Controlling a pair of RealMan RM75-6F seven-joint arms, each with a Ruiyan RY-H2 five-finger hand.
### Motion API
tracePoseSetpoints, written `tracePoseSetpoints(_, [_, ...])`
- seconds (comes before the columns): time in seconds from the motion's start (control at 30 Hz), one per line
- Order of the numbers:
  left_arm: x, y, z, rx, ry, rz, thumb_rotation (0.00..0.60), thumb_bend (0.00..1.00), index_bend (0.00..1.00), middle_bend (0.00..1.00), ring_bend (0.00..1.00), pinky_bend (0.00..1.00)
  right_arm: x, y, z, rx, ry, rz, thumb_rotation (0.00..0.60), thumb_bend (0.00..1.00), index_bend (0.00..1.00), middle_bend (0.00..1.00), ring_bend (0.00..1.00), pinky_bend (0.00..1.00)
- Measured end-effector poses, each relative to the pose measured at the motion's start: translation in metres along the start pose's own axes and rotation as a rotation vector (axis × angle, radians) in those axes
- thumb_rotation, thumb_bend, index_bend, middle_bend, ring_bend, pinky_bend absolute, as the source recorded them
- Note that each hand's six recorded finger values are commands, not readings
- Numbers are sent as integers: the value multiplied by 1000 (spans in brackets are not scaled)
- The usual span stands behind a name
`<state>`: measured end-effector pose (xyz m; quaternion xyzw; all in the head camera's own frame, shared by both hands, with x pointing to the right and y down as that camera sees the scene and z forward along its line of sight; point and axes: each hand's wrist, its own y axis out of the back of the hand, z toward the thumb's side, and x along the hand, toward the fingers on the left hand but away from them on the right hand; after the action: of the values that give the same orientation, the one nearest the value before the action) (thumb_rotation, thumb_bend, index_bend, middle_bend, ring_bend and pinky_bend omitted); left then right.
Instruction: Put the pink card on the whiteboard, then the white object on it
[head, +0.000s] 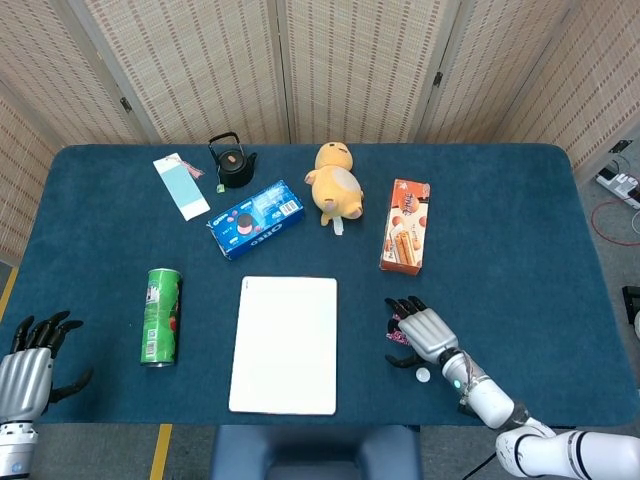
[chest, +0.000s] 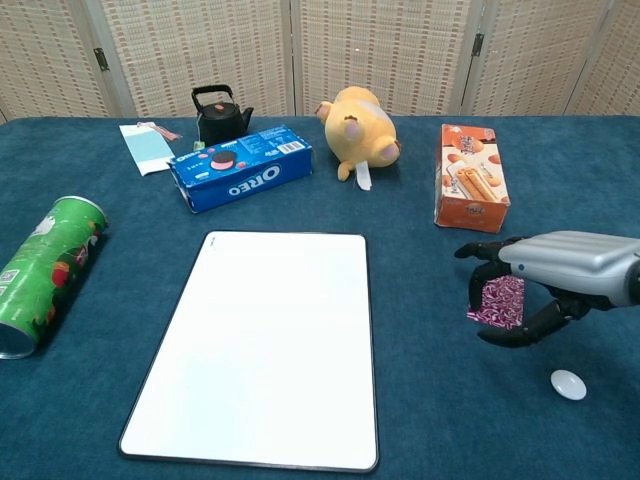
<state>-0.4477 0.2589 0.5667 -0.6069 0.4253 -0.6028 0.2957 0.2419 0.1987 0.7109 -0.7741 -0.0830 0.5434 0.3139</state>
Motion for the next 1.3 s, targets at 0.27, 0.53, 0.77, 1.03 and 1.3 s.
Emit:
tracePoseSetpoints(0.27, [-1,1,-1,0,3,1,600,296,270,169,180,0,-5,0,4,9,12,-3,272,362,336,4,0,0])
tracePoseSetpoints(0.53, [0,1,-1,-1,1,3,600,296,274,169,180,0,-5,-2,2,16,6,4,272,362,336,4,0,0])
tracePoseSetpoints(0.77, [0,1,2,-1,-8,3,600,296,275,169,180,0,8,-6,-9,27,-20,10,272,361,340,5,0,0])
tracePoseSetpoints(1.03, [-1,2,2,-1,-10,6,600,296,276,169,180,0,28,-7,-39,36,-94,6,270,362,341,7,0,0])
tracePoseSetpoints(1.3, [-2,2,4,0,-15,6,600,296,276,169,180,0,49,6,-68,-1,-175,-70,271,362,341,8,0,0])
